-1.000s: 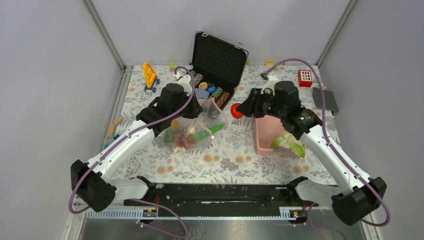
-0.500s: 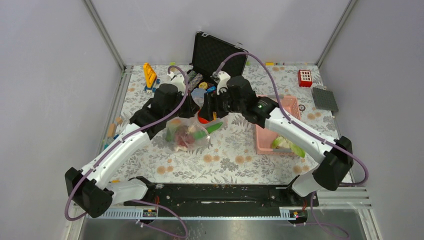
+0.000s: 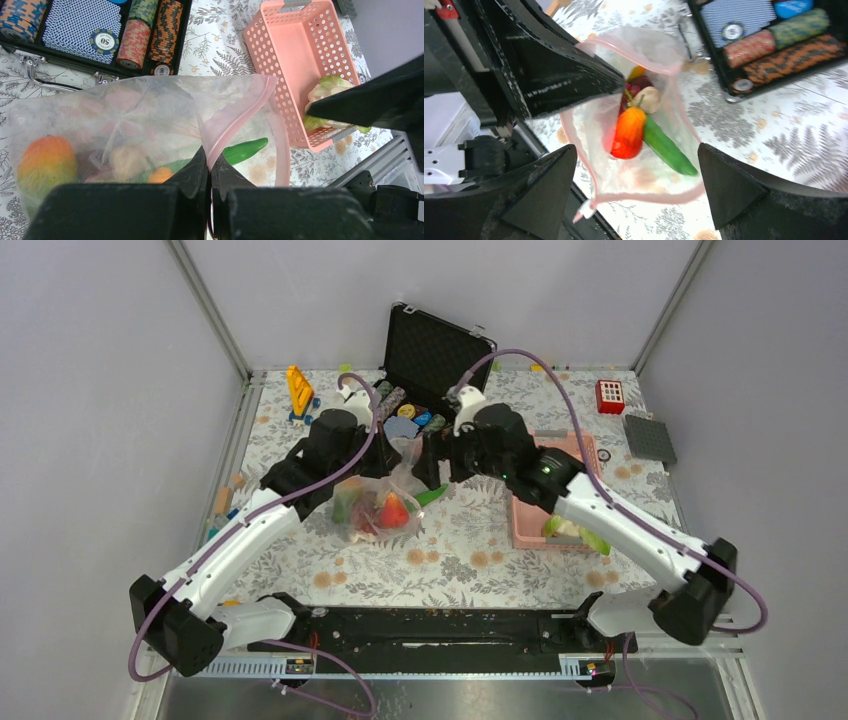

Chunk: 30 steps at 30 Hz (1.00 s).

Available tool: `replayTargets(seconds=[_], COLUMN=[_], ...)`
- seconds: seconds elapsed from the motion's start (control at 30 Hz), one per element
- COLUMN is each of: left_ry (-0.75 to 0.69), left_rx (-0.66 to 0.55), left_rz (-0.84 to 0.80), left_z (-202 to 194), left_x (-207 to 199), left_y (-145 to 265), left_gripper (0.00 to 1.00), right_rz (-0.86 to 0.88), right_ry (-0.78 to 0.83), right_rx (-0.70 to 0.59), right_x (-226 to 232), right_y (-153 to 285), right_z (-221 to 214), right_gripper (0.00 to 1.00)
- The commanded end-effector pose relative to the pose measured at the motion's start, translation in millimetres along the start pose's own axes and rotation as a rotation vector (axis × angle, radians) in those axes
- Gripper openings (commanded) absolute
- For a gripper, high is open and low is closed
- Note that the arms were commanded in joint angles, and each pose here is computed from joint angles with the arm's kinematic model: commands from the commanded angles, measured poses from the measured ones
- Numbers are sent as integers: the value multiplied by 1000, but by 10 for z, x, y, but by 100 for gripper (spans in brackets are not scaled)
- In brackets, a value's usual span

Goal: Place the food in the zip-top bag and seal the zipper

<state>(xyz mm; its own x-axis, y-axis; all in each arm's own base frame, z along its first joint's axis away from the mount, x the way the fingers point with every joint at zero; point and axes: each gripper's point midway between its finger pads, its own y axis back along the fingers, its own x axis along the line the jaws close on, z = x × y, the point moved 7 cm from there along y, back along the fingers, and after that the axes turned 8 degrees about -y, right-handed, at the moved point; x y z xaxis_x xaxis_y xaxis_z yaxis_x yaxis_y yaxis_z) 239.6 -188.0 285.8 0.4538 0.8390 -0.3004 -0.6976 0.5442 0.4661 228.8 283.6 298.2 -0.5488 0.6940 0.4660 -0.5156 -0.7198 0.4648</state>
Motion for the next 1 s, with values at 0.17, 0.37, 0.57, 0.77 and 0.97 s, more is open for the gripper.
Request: replayTargets(seconds=[0.17, 0.37, 0.57, 0.77, 0.97], left_ry=[1, -6, -5, -4, -4], left_rx=[-100, -91, -82, -72, -71], left_rz=[-29, -37, -41, -50, -49], left_z=[178, 192, 173, 160, 155], left_x=[-63, -71, -70, -74, -73], left_y=[31, -26, -61, -91, -95], left_gripper=[0, 0, 0, 0, 0], right_rz=[-454, -821, -1045, -1163, -1242], right_ry=[-159, -393, -540, -629, -650], right_rx=[-265, -181, -126, -13, 123], right_x=[-685, -1387, -1842, -2172, -2337], right_y=[843, 1285, 1555, 1524, 1405], right_z=[-68, -483, -828, -1033, -1159], right_gripper=[98, 98, 98, 98, 98])
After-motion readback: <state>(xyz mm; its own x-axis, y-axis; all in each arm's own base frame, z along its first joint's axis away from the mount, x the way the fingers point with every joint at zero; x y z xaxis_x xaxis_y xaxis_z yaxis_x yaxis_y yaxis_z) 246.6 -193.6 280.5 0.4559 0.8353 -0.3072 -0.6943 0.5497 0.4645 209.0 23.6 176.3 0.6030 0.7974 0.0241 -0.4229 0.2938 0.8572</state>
